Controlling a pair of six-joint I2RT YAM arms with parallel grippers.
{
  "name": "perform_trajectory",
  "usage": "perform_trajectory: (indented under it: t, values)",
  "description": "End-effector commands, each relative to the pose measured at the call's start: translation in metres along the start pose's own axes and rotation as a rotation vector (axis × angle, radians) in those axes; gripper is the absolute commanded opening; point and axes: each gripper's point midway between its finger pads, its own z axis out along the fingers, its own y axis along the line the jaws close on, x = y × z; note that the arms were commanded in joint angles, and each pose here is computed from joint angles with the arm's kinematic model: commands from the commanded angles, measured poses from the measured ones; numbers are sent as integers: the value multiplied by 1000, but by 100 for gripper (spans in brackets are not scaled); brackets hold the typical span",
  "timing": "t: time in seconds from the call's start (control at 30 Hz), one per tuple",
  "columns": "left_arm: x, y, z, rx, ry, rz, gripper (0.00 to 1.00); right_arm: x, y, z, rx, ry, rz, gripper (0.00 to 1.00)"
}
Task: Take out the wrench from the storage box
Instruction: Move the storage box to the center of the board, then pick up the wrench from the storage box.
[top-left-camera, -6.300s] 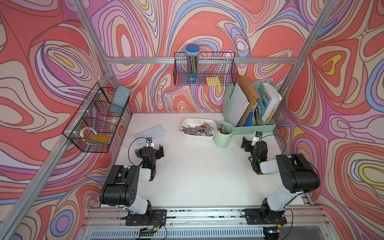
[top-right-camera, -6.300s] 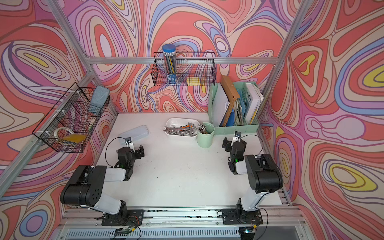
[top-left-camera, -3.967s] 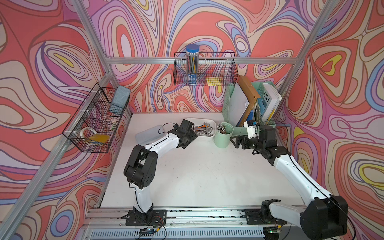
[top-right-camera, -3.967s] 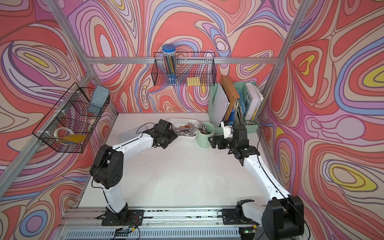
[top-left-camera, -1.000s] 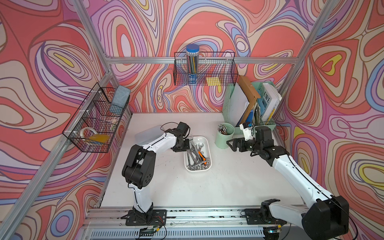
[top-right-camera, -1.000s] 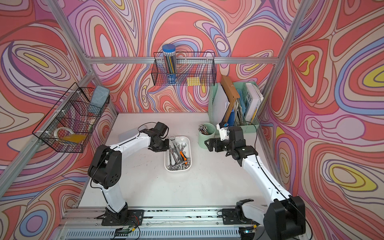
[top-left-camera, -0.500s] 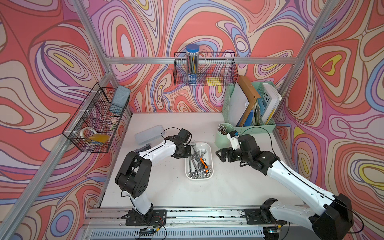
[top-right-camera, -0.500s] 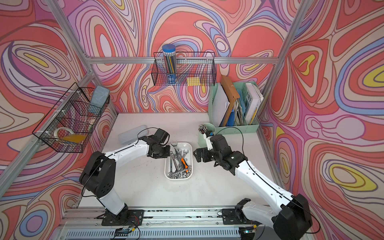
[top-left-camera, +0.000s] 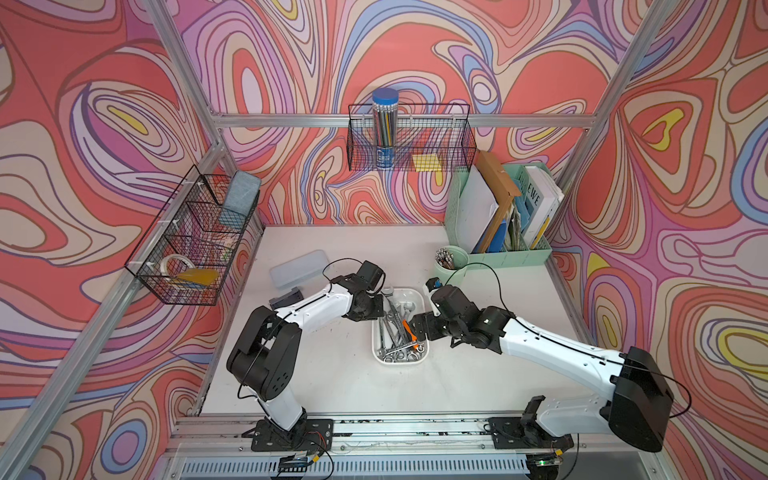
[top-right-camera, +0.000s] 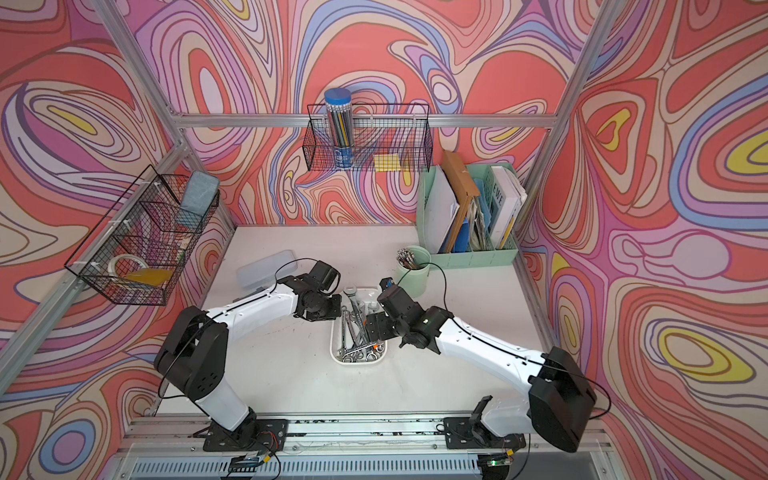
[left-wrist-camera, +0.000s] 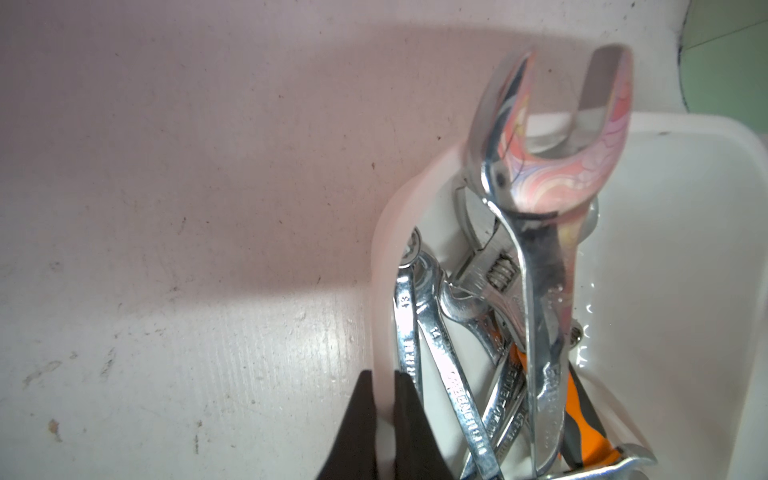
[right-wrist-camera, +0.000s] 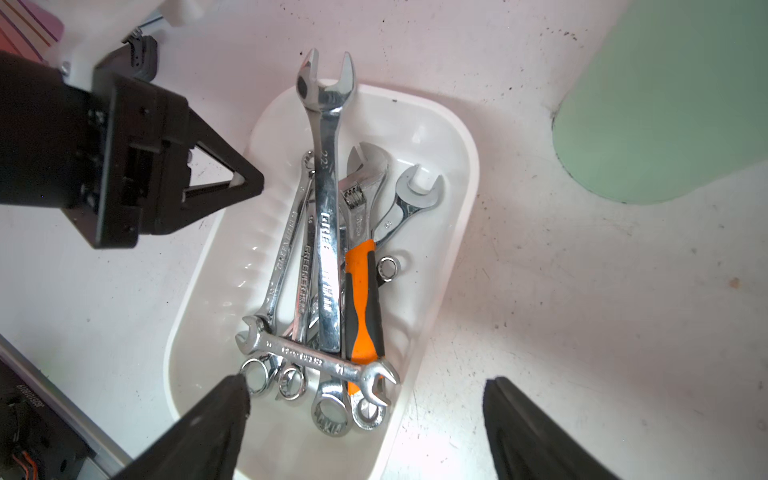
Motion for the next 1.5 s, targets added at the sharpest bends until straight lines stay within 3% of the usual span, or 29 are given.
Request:
perform_trajectory:
  t: [0.0,0.3,0.37,0.5,0.6,0.73,0.9,1.47]
  values:
    - [10,-4,-20,-3,31,54,26,-19,15,6,-1,-55,-2,88]
    - [-15,5,-60,-62,-83,171,48,-21,27,25,-2,-33,-34,83]
    - [-20,9,-70,-67,-113,201,58,-20,27,30,8,-19,-42,82]
    - [-26,13,-91,-36,-191,268,87,-21,29,44,23,5,-59,76]
    - [-28,16,-103,-10,-261,301,99,-20,27,56,55,32,-76,70]
    - [-30,11,-113,70,-337,301,99,-15,27,75,73,70,-87,61]
    - [-21,12,-102,116,-369,254,99,-6,22,98,118,117,-99,53]
    - [-5,17,-60,155,-314,173,99,-8,11,121,212,122,-113,26]
